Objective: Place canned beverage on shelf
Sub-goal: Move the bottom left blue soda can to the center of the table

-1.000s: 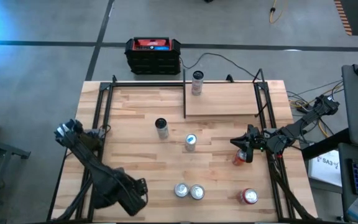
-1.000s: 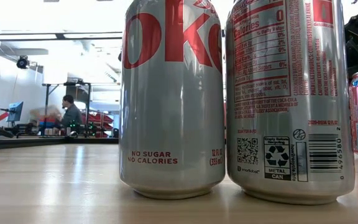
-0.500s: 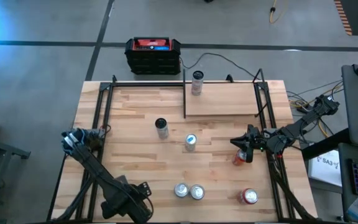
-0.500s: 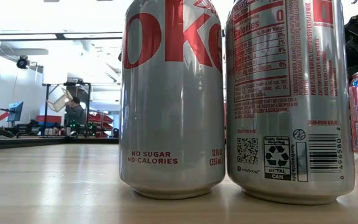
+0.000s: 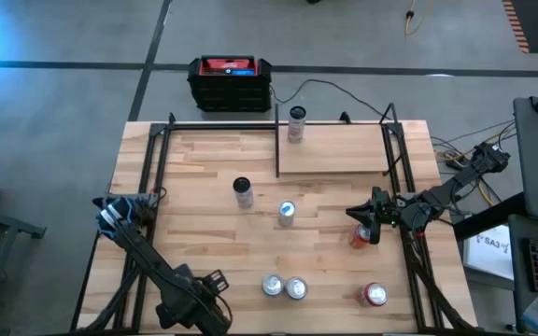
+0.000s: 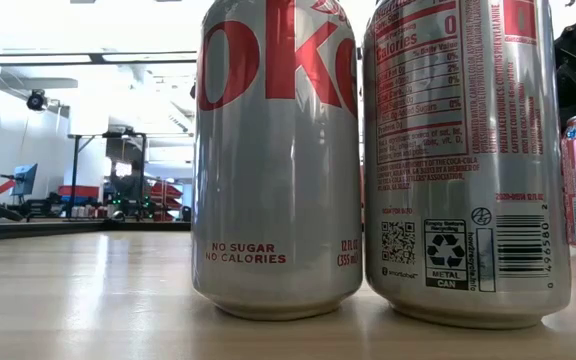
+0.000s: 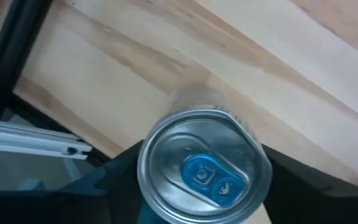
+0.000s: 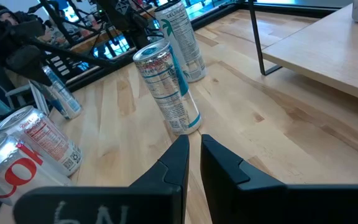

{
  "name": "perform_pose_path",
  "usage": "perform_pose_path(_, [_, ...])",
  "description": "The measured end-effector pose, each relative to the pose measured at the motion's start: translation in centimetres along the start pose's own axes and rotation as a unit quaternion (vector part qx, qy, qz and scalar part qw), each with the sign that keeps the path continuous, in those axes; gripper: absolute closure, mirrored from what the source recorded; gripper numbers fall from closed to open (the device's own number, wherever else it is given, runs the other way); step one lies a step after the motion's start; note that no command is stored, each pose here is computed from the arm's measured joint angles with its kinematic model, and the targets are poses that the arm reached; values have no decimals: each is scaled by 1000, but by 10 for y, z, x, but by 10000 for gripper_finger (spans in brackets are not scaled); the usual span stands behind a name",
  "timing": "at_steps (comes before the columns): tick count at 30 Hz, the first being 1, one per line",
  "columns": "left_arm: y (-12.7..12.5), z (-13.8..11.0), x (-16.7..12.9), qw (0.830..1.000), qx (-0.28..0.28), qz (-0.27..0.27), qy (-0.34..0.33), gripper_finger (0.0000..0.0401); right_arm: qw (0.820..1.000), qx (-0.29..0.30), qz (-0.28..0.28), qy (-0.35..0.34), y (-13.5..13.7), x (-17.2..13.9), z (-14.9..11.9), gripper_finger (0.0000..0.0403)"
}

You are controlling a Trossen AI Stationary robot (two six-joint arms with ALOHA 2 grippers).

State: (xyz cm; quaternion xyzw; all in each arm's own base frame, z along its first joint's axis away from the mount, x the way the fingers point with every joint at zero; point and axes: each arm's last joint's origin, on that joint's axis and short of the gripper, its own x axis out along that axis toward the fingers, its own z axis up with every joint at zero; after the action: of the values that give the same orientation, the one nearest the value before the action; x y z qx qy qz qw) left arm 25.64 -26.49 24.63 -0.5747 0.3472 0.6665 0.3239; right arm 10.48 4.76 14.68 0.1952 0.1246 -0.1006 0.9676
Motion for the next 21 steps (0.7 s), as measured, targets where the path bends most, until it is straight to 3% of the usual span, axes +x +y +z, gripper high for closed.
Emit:
perform_pose_path(2, [0, 0, 0, 1000, 0, -9, -1, 181, 1000, 0, 0, 0, 0, 0, 0, 374])
perform_pose_path(11, [-10, 5, -4, 998, 17, -62, -13, 181, 1000, 0, 0, 0, 0, 0, 0, 374])
perform_pose_path(21, [-55, 35, -22, 989, 131, -57, -38, 179, 1000, 0, 0, 0, 0, 0, 0, 374])
